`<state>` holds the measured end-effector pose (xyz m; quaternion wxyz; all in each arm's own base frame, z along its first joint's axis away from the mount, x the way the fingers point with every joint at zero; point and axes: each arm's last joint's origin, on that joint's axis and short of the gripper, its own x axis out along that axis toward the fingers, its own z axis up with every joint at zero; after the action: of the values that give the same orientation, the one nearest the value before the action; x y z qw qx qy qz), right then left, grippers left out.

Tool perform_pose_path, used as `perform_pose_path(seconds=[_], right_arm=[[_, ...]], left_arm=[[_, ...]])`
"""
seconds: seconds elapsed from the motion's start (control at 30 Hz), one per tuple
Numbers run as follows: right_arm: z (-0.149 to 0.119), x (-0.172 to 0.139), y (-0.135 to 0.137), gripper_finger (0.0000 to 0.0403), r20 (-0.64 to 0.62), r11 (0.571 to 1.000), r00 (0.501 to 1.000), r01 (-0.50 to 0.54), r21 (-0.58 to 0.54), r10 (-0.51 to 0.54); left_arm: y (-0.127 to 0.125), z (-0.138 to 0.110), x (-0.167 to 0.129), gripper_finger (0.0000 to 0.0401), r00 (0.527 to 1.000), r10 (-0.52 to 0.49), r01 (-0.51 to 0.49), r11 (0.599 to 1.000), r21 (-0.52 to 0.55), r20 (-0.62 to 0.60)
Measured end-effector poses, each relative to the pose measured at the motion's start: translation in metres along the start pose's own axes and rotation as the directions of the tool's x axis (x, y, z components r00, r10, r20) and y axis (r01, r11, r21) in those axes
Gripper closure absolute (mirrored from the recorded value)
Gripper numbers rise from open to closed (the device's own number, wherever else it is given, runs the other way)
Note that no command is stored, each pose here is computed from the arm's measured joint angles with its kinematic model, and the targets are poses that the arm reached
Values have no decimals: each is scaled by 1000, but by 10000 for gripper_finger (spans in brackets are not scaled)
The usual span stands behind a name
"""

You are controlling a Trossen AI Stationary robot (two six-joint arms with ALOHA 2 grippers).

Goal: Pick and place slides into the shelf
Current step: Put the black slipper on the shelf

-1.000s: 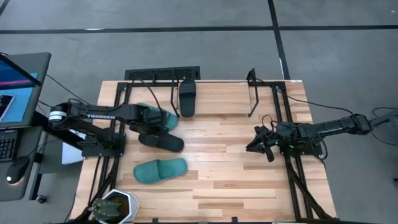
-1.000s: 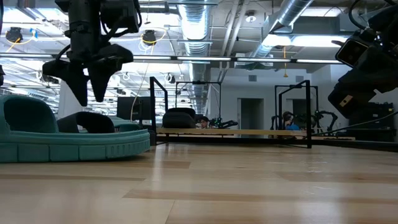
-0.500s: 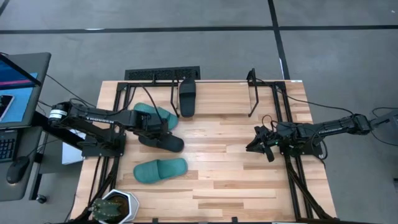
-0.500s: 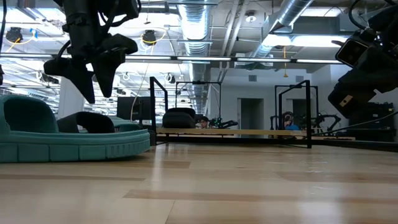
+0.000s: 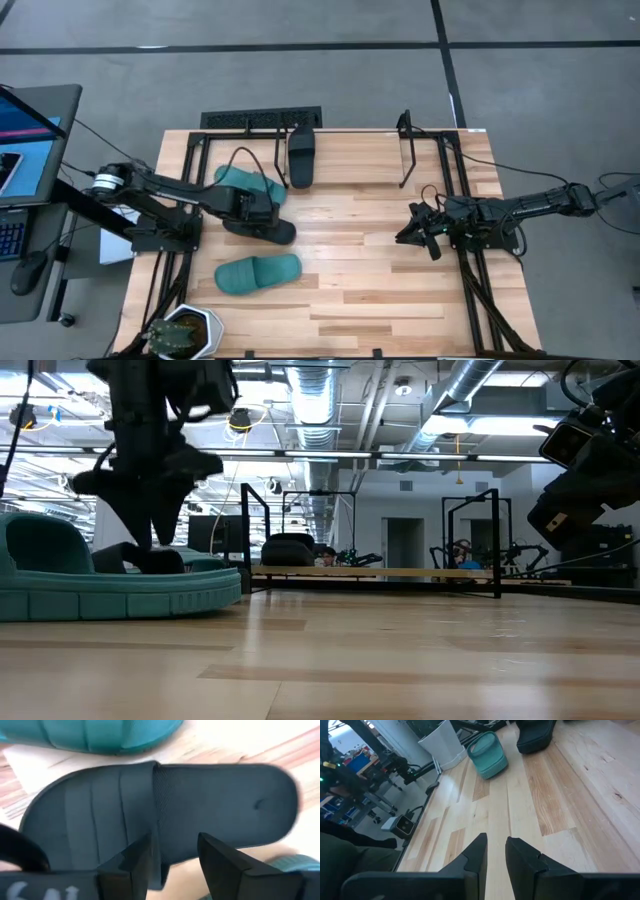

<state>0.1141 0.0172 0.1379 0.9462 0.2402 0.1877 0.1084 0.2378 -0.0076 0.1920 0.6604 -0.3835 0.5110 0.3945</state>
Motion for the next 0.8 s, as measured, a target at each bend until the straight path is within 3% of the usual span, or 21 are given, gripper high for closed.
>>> perform_pose_path(seconds=[0.17,0.53,0.8], right_arm=[[0,0,0,344,0,1000,1000,0,0,0],[0,0,0,344,0,1000,1000,0,0,0],[0,0,0,344,0,1000,1000,0,0,0]], left_arm=[[-4,-1,13,271,999,38,-36,998,48,-32],[-2,-1,9,292,998,41,-39,997,59,-39],[-16,6,-16,323,1000,23,-24,994,103,11]])
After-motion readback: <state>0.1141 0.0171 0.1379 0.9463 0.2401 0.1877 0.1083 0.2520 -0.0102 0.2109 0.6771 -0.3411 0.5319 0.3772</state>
